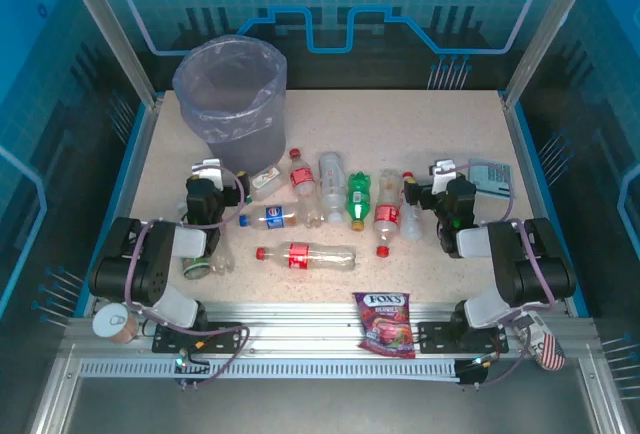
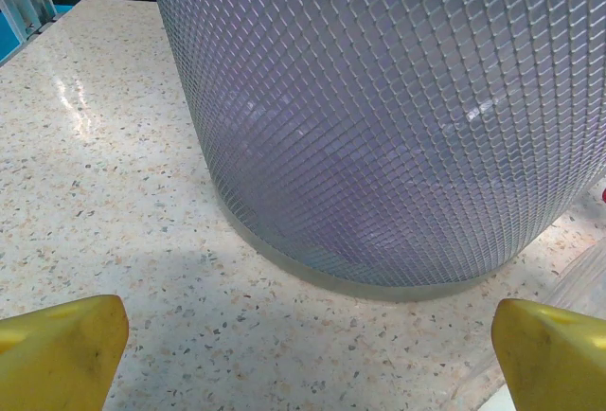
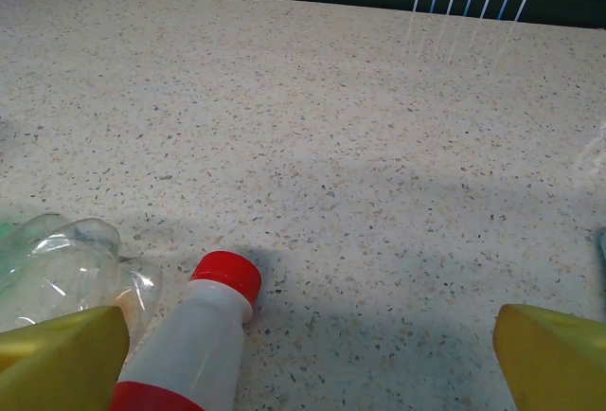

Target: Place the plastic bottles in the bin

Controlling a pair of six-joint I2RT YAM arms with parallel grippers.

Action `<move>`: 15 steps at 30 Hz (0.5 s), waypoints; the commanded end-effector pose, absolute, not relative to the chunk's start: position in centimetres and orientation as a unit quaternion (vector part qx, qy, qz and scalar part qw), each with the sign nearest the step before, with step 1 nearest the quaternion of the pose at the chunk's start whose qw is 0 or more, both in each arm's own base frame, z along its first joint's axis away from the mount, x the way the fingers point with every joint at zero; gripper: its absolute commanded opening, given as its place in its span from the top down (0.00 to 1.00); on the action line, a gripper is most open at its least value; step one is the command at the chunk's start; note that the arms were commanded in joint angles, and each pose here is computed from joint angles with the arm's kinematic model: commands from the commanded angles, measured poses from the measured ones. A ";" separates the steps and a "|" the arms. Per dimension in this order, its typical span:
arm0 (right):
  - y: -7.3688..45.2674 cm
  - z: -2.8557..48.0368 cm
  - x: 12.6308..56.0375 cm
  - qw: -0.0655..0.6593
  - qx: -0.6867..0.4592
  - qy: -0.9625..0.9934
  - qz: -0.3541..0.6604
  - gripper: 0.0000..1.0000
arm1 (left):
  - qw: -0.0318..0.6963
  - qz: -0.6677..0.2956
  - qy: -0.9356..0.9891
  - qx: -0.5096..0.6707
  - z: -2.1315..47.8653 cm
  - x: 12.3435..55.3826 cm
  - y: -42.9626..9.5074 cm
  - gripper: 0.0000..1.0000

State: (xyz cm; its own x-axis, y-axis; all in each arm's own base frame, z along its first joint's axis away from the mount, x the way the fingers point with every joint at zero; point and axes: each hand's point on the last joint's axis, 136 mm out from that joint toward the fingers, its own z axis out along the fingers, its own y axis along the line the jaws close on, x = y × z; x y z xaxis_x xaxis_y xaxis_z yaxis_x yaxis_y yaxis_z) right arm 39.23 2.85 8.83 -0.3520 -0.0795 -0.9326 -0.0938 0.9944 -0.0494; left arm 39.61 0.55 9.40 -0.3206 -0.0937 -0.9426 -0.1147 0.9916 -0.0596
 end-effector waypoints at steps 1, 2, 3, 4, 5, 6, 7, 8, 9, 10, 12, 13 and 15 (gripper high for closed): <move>2.7 9.8 39.9 0.580 -0.056 0.813 0.002 0.00 | 0.586 0.008 0.808 -0.057 9.6 39.7 0.5 0.01; 2.7 9.9 39.9 0.581 -0.057 0.812 0.003 0.00 | 0.586 0.008 0.808 -0.056 9.6 39.7 0.5 0.01; 2.7 9.9 39.9 0.580 -0.056 0.812 0.003 0.00 | 0.586 0.009 0.808 -0.057 9.6 39.7 0.6 0.01; 2.7 9.8 39.9 0.580 -0.057 0.813 0.003 0.00 | 0.587 0.008 0.808 -0.056 9.7 39.7 0.5 0.01; 2.7 9.8 39.9 0.580 -0.057 0.813 0.003 0.00 | 0.586 0.008 0.808 -0.057 9.7 39.7 0.5 0.01; 2.7 9.8 39.9 0.580 -0.057 0.813 0.003 0.00 | 0.586 0.008 0.808 -0.057 9.6 39.7 0.6 0.01; 2.7 9.9 39.9 0.581 -0.057 0.812 0.003 0.00 | 0.586 0.008 0.808 -0.057 9.6 39.7 0.6 0.01; 2.7 9.8 39.9 0.580 -0.057 0.812 0.003 0.00 | 0.586 0.008 0.808 -0.056 9.6 39.7 0.5 0.01; 2.7 9.8 39.9 0.580 -0.057 0.813 0.003 0.00 | 0.586 0.008 0.808 -0.056 9.7 39.7 0.5 0.01; 2.7 9.8 39.9 0.580 -0.056 0.812 0.003 0.00 | 0.586 0.008 0.808 -0.057 9.7 39.7 0.5 0.01; 2.7 9.8 39.9 0.580 -0.057 0.813 0.003 0.00 | 0.586 0.008 0.808 -0.056 9.7 39.7 0.5 0.01; 2.7 9.9 39.9 0.581 -0.057 0.812 0.003 0.00 | 0.586 0.008 0.808 -0.057 9.6 39.7 0.5 0.01; 2.7 9.8 39.9 0.580 -0.057 0.813 0.003 0.00 | 0.586 0.008 0.808 -0.056 9.7 39.7 0.5 0.01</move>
State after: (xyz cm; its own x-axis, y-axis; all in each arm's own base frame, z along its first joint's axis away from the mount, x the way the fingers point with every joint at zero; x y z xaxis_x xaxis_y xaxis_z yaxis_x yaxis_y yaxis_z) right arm 39.23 2.85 8.83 -0.3520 -0.0795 -0.9326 -0.0938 0.9944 -0.0494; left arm 39.61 0.55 9.40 -0.3206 -0.0937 -0.9426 -0.1147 0.9916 -0.0596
